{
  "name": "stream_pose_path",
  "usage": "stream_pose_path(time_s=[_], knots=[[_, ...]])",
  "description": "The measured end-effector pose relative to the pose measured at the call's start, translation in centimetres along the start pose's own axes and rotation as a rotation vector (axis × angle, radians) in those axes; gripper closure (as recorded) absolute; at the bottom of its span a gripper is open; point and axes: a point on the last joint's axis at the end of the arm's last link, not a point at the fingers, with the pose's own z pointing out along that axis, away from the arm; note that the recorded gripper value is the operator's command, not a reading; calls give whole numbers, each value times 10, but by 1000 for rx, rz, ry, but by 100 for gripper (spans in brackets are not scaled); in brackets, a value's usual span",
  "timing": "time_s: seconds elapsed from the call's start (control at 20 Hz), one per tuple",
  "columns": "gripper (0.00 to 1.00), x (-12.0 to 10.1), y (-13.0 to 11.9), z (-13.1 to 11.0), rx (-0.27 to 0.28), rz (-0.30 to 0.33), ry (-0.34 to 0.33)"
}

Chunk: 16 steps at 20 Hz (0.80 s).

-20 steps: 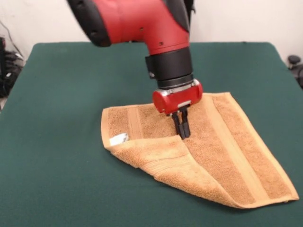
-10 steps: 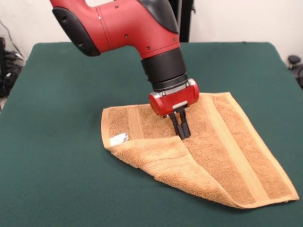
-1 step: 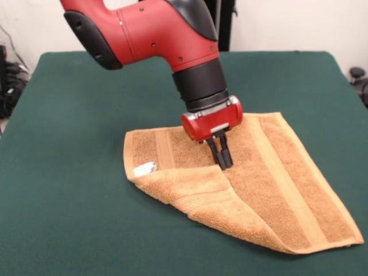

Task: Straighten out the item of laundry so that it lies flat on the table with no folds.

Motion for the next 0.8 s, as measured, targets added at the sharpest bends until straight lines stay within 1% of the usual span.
stream_pose_path(time_s=[0.2,0.3,0.6,0.8], knots=[[100,-2,0,0,-2,17,2],[100,-3,1,1,-5,40,4],[100,-7,0,2,-13,147,19],[100,-8,-1,3,-16,183,24]])
